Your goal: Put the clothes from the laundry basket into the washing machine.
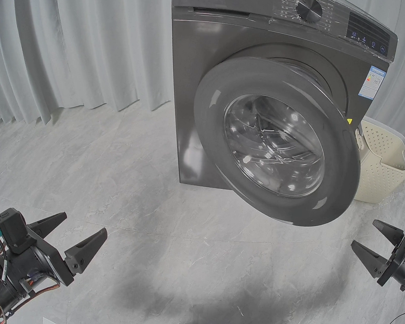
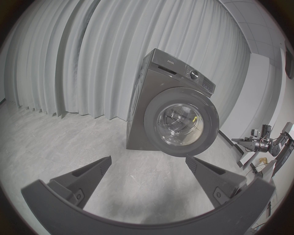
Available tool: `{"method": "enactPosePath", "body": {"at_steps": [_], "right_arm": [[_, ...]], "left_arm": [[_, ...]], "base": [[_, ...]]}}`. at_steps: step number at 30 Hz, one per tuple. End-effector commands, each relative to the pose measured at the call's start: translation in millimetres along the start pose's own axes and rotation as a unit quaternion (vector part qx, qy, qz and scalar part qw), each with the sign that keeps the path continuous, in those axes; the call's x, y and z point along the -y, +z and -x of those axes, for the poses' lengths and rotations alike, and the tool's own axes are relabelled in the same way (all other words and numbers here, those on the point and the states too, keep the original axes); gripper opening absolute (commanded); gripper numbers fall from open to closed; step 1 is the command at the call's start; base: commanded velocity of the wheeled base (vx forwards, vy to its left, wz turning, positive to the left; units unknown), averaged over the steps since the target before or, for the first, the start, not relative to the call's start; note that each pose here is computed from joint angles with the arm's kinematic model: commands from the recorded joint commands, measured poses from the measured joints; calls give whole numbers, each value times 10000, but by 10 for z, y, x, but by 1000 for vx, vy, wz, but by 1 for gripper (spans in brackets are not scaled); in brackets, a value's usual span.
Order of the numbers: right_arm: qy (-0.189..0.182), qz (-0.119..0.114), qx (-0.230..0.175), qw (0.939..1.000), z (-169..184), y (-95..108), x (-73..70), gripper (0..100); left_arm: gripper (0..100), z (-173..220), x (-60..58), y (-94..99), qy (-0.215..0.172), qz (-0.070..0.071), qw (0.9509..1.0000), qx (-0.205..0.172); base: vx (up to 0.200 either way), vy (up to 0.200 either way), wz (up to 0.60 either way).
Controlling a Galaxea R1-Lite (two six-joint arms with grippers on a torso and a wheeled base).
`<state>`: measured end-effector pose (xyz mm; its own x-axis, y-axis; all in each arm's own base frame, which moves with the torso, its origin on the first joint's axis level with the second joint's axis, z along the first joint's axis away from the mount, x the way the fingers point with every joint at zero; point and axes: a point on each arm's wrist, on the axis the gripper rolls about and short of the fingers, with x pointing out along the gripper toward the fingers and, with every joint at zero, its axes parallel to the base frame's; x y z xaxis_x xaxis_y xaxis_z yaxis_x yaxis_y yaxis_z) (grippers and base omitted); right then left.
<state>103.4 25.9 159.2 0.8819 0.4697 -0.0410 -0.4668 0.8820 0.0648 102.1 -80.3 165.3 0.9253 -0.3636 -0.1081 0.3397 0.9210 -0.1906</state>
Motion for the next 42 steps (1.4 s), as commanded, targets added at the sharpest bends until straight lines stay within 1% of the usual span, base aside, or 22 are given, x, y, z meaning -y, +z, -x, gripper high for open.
{"method": "enactPosePath", "body": {"at_steps": [1,3,7,9,11,15,19,22,24,25,26,28,31,37,39,41,42], "right_arm": [[347,7,14,9994,-43,36,-64,100],[462,16,21,9989,-71,59,-85,100],[679,-2,-76,9977,-226,112,-121,100],[738,-6,-110,9972,-262,118,-132,100],[900,-32,-213,9957,-346,118,-168,100],[930,-55,-343,9951,-461,115,-170,100],[963,-82,-415,9944,-584,133,-170,100],[968,-103,-447,9942,-655,140,-164,100],[974,-121,-464,9941,-687,141,-163,100],[973,-144,-466,9941,-712,148,-161,100],[972,-159,-468,9940,-729,154,-160,100],[972,-200,-450,9940,-772,177,-157,100],[973,-252,-411,9941,-829,216,-154,100],[937,-263,-379,9945,-923,259,-137,100],[773,-254,-328,9961,-995,296,-111,100],[560,-236,-213,9979,-1043,356,-82,100],[537,-235,-203,9981,-1049,362,-77,100]], "left_arm": [[100,4,5,19,-16,21,10000,50],[100,1,9,32,-21,29,10000,71],[100,-5,6,18,-5,-6,10000,37],[100,-13,7,13,0,-22,10000,16],[100,-26,8,4,16,-11,10000,-17],[100,-59,11,-15,55,-51,9999,-83],[100,-64,21,-2,35,-29,10000,-65],[100,-67,24,18,33,-13,10000,-21],[100,-66,23,15,25,-36,10000,-23],[100,-65,23,5,30,-68,10000,-44],[100,-64,22,4,28,-65,10000,-37],[100,-68,27,22,17,-16,10000,12],[100,-67,26,23,13,-10,10000,26],[100,-66,21,5,22,-23,10000,-9],[100,-66,22,-2,18,-21,10000,-25],[100,-72,21,-16,26,-50,10000,-60],[100,-73,22,-11,32,-47,10000,-51]], "base": [[0,0,0],[0,0,0],[0,0,0],[0,-200,0],[0,-200,0],[0,-200,0],[0,-150,0],[0,0,0],[0,0,0],[200,0,0],[200,0,0],[200,0,0],[200,0,0],[200,0,0],[200,0,0],[0,0,0],[0,0,0]]}}
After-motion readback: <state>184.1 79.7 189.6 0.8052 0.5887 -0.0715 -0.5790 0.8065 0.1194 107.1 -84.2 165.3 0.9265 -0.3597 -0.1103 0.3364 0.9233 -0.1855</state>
